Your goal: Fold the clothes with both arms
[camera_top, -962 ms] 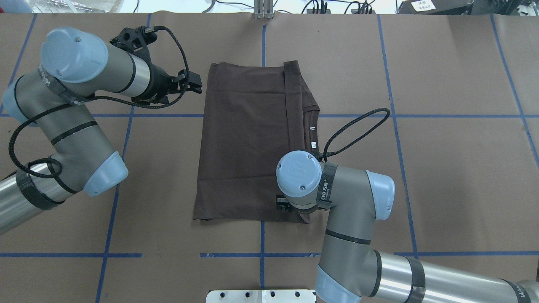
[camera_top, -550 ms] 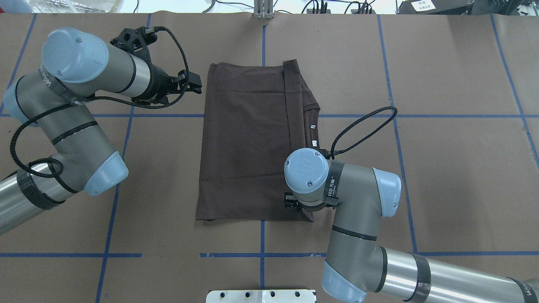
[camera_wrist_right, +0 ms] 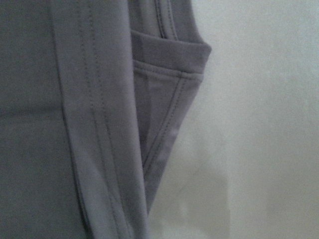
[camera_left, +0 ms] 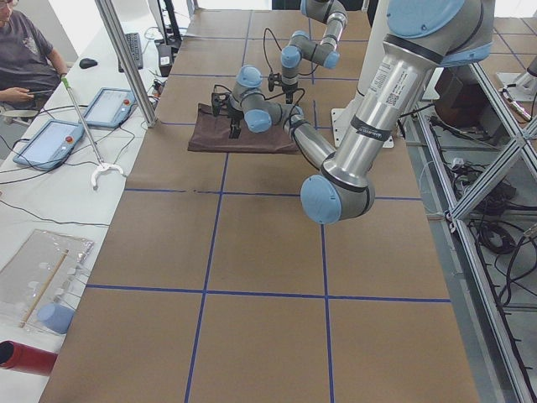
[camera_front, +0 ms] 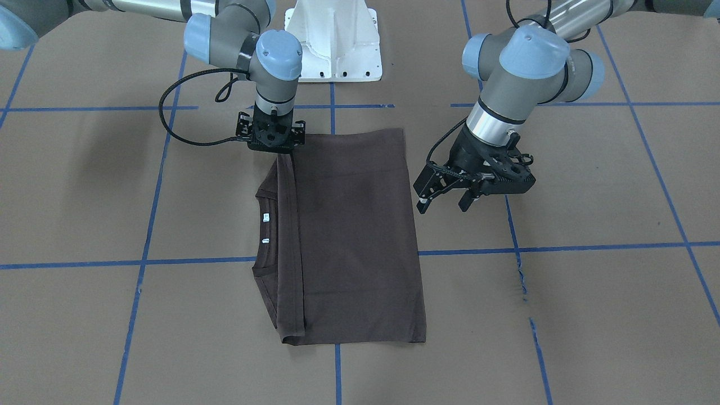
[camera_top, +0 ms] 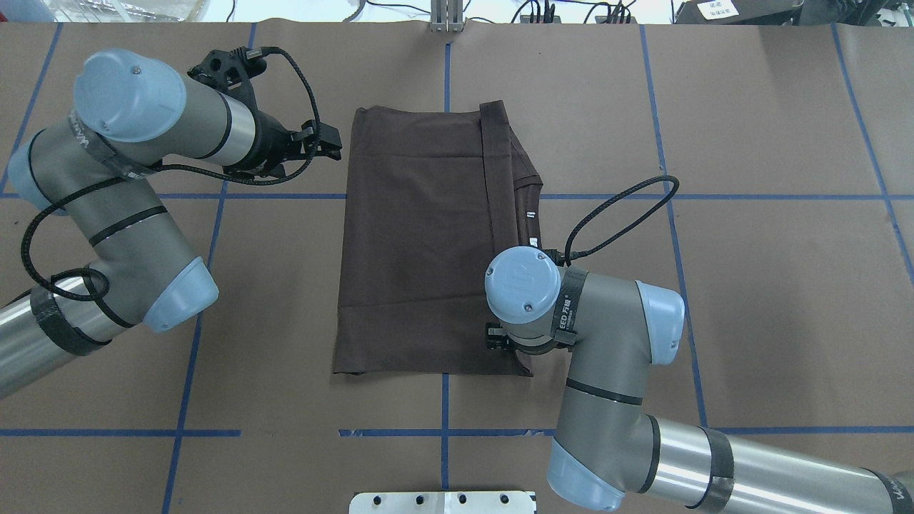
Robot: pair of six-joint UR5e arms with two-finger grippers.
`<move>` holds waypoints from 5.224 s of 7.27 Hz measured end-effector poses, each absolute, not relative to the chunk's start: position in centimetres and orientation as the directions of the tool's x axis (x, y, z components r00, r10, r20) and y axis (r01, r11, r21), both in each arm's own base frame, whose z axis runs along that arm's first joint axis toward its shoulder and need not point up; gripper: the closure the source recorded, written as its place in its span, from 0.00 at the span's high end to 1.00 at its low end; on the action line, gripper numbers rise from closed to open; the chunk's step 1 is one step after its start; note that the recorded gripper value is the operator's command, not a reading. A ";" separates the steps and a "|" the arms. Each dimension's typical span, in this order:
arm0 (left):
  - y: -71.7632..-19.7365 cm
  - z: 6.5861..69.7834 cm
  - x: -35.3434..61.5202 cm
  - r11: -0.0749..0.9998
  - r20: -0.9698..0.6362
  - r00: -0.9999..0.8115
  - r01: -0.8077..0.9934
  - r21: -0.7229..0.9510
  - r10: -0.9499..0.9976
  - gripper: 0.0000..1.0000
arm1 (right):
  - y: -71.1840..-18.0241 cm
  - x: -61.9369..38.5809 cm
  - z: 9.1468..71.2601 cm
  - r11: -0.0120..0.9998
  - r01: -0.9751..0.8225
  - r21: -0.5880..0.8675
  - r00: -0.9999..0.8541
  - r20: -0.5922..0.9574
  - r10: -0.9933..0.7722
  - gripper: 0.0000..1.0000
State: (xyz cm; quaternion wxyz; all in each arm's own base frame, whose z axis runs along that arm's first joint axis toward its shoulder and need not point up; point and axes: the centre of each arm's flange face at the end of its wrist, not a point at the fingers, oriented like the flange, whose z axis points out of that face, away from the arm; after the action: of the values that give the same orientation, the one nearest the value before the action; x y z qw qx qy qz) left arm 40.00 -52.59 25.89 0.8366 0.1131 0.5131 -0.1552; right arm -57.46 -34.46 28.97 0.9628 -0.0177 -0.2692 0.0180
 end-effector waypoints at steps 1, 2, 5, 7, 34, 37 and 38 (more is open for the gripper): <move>-52.5 25.9 40.2 0.927 -0.894 0.426 0.373 0.030 -0.142 1.00 | -34.9 -57.0 29.2 0.998 -0.033 -0.044 0.856 0.514 0.051 1.00; -52.2 25.9 40.6 0.929 -0.894 0.426 0.368 0.029 -0.141 1.00 | -35.6 -56.1 29.5 0.998 -0.043 -0.043 0.856 0.513 0.059 1.00; -51.6 25.8 41.4 0.935 -0.894 0.426 0.355 0.026 -0.137 1.00 | -35.5 -52.9 33.4 0.998 -0.045 -0.038 0.877 0.476 0.058 1.00; -51.6 25.8 41.5 0.935 -0.895 0.426 0.352 0.029 -0.133 1.00 | -36.5 -50.8 34.0 0.998 -0.056 -0.034 0.878 0.474 0.066 1.00; -53.7 25.2 36.6 0.954 -0.909 0.414 0.290 0.075 -0.054 1.00 | -67.2 -57.6 24.3 0.978 -0.063 0.200 0.811 0.581 -0.067 1.00; -54.2 25.3 35.9 0.955 -0.910 0.410 0.290 0.068 -0.059 1.00 | -67.1 -59.1 24.9 0.969 -0.070 0.237 0.822 0.564 -0.078 1.00; -54.1 25.2 35.8 0.955 -0.910 0.410 0.289 0.068 -0.059 1.00 | -67.4 -59.1 25.6 0.964 -0.081 0.252 0.832 0.549 -0.074 1.00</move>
State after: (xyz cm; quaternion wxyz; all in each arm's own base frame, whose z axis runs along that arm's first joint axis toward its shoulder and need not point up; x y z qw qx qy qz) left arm 35.83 -54.15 25.18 0.8326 0.1079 0.5332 -0.1045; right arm -59.12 -67.41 25.58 0.9479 0.1335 -0.2894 0.0020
